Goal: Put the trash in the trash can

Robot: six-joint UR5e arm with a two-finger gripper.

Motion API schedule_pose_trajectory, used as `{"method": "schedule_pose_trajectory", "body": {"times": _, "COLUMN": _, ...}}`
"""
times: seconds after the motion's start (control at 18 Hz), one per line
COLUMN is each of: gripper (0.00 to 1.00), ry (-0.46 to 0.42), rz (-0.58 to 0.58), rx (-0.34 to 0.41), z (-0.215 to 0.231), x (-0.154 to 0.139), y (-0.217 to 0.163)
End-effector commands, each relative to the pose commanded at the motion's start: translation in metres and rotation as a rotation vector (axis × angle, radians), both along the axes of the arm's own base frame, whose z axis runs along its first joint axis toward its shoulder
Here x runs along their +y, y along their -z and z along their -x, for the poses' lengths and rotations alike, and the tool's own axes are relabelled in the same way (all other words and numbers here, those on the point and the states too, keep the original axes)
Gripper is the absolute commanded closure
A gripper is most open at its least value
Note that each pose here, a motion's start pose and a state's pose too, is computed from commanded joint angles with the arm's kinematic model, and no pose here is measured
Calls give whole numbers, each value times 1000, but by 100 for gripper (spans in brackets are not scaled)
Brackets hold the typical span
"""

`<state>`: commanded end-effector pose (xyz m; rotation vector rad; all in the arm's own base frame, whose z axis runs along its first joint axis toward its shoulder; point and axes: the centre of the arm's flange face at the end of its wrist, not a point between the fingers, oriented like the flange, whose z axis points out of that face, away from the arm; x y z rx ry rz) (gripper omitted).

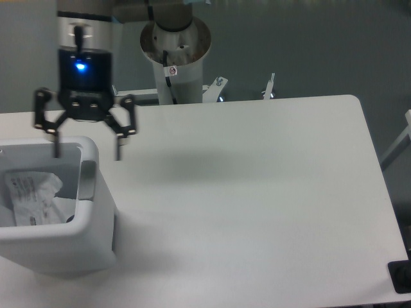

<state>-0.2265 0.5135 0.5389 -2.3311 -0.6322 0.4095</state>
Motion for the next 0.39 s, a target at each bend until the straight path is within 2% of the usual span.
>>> {"method": "schedule_pose_trajectory", "body": {"times": 0.11, "gripper": 0, "ry": 10, "rz": 83, "rx": 64, "z": 13, "x": -8, "y": 9}}
{"method": "schedule_pose_trajectory", "body": {"times": 0.22, "gripper": 0, "ry": 48, "rz": 149, "rx": 96, "z": 20, "x": -17, "y": 13}}
{"method": "schedule_pose_trajectory", "body": {"times": 0.39, "gripper": 0, "ry": 45, "rz": 165, "rx": 114, "z": 29, "x": -33, "y": 6}}
